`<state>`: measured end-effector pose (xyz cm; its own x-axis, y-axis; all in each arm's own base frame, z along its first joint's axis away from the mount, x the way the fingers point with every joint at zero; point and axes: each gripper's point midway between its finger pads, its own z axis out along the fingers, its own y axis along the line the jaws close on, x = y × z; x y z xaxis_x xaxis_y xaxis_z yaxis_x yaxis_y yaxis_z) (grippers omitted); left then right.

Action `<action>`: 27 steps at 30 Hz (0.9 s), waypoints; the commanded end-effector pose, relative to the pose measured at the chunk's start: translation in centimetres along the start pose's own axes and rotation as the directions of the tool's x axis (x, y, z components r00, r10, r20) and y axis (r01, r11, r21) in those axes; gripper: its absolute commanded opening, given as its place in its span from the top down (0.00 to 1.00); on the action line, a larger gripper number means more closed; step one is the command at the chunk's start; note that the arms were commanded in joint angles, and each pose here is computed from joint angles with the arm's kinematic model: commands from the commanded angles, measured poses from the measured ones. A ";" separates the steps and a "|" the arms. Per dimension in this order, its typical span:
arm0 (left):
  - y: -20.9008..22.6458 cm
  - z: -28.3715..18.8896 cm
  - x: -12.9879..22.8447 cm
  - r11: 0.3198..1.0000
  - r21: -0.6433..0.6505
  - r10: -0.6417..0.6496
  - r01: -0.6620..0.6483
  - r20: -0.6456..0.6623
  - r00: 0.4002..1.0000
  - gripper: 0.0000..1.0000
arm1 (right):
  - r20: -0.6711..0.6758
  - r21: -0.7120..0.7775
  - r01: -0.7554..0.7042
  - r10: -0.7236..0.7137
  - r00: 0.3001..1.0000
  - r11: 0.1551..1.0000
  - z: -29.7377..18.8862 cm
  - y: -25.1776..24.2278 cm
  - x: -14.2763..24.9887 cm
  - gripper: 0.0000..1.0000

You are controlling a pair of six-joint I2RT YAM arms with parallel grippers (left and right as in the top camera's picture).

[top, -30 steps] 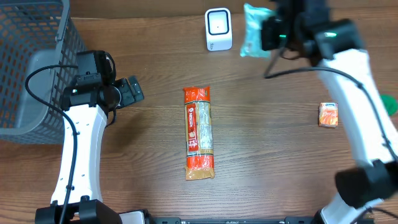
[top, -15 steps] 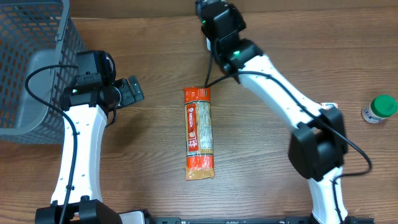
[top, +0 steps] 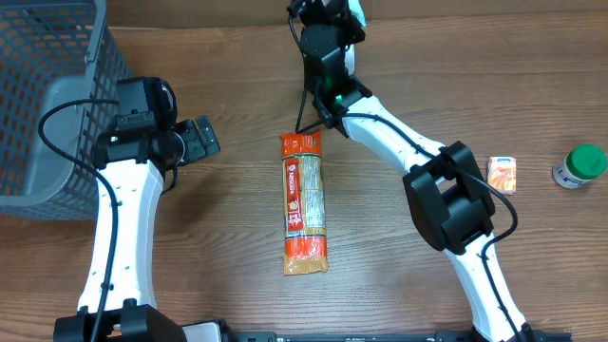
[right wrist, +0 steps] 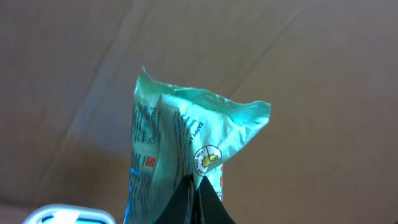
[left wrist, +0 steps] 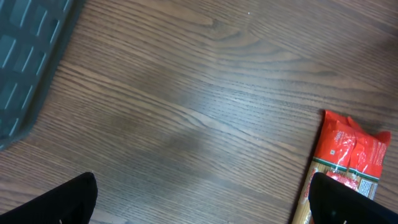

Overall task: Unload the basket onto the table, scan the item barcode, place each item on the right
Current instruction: 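Hold the tissue pack in front of the white scanner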

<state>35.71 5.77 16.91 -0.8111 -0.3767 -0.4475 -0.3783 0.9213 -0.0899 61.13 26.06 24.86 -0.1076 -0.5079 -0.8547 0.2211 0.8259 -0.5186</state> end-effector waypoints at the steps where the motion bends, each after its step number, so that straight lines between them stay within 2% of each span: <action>1: -0.2 -0.1 -0.1 1.000 0.007 0.013 -0.013 0.004 1.000 0.00 | 0.027 0.033 -0.045 0.044 0.999 0.998 0.0 -0.2 -0.8 0.96; 14: -0.2 -0.1 -0.1 1.000 0.007 0.013 -0.013 0.004 1.000 0.00 | 0.004 -0.043 0.024 -0.024 1.000 0.999 0.4 4.4 3.5 0.96; 21: -0.2 -0.1 -0.1 1.000 0.007 0.013 -0.013 0.004 1.000 0.00 | -0.023 0.029 -0.048 0.048 0.999 0.998 0.5 3.2 4.0 0.97; 27: -0.2 -0.1 -0.1 1.000 0.007 0.013 -0.013 0.004 1.000 0.00 | -0.057 0.152 -0.081 0.091 0.994 0.985 -0.1 -0.8 2.2 0.97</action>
<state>35.72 5.76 16.89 -0.8113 -0.3767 -0.4471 -0.3782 0.9213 -0.0901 61.81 25.56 17.94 -0.1792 -0.4956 -0.8499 0.2633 0.8082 -0.5268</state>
